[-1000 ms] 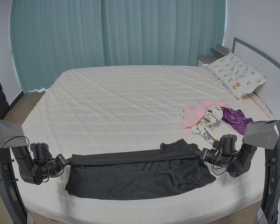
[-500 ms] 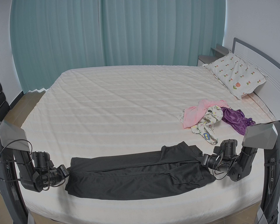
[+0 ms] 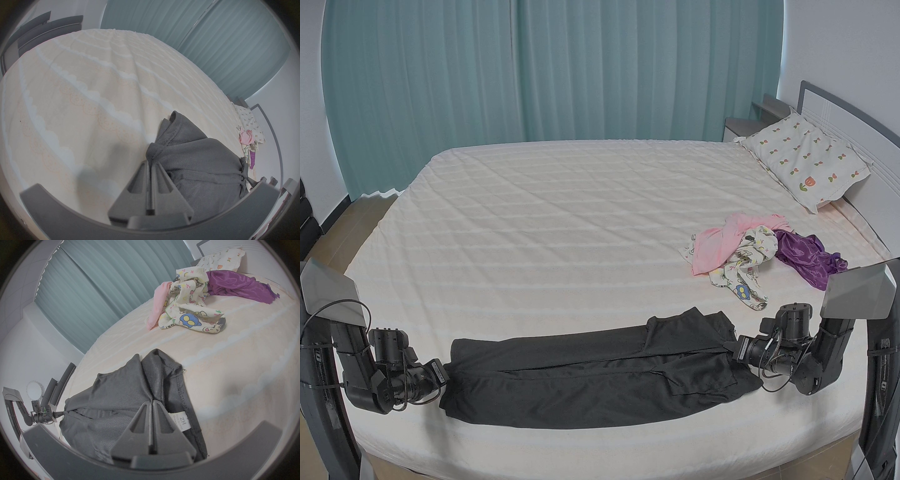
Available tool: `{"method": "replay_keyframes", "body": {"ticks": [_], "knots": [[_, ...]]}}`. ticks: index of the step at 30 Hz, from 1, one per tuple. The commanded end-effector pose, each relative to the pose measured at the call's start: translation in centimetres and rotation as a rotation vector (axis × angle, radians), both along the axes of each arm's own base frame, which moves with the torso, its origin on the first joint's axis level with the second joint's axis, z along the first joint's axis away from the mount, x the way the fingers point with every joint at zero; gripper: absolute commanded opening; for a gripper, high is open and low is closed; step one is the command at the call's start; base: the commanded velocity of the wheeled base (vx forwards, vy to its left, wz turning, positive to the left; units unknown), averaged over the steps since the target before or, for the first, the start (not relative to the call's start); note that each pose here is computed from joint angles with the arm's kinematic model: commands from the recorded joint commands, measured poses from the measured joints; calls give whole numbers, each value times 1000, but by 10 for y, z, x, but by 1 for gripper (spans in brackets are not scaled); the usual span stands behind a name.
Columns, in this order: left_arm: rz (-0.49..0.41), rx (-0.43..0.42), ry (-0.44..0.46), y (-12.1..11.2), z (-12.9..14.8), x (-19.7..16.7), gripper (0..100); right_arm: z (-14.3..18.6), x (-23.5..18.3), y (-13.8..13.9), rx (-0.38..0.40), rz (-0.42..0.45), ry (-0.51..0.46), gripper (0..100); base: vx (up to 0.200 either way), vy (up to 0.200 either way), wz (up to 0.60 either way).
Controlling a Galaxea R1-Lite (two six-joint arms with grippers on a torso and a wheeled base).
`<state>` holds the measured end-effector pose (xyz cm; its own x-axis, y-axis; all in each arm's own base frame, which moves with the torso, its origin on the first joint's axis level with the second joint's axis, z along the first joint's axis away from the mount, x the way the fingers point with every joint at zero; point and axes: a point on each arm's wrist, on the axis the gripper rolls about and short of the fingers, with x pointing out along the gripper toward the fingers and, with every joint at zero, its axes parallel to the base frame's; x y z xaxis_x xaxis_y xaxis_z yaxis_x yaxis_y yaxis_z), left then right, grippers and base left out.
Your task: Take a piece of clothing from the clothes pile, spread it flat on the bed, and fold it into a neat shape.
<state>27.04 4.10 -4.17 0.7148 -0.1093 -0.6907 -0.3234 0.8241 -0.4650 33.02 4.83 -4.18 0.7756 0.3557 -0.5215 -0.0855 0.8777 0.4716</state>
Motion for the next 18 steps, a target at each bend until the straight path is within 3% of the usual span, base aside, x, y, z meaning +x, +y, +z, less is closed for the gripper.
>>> {"method": "replay_keyframes", "body": {"ticks": [1, 8, 9, 11, 12, 18], "knots": [[2, 1, 17, 0, -4, -1, 0, 1, -5, -1, -5, 3, 4, 0, 0, 0, 0], [1, 35, 28, 1, -7, -2, 0, -3, -9, -3, -21, 6, 19, 0, 0, 0, 0], [-3, 39, 32, 1, -8, -2, 100, -3, -12, -3, -26, 11, 28, 0, 0, 0, 0], [-3, 39, 32, 1, -8, -2, 100, -4, -12, -3, -36, 18, 26, 0, 0, 0, 0], [-2, 40, 32, 1, -8, -2, 100, -4, -12, -3, -35, 19, 25, 100, 0, 0, 0], [15, 35, 30, 4, -7, -3, 100, 7, -9, -3, -17, 15, -19, 100, 0, 0, 0]]}}
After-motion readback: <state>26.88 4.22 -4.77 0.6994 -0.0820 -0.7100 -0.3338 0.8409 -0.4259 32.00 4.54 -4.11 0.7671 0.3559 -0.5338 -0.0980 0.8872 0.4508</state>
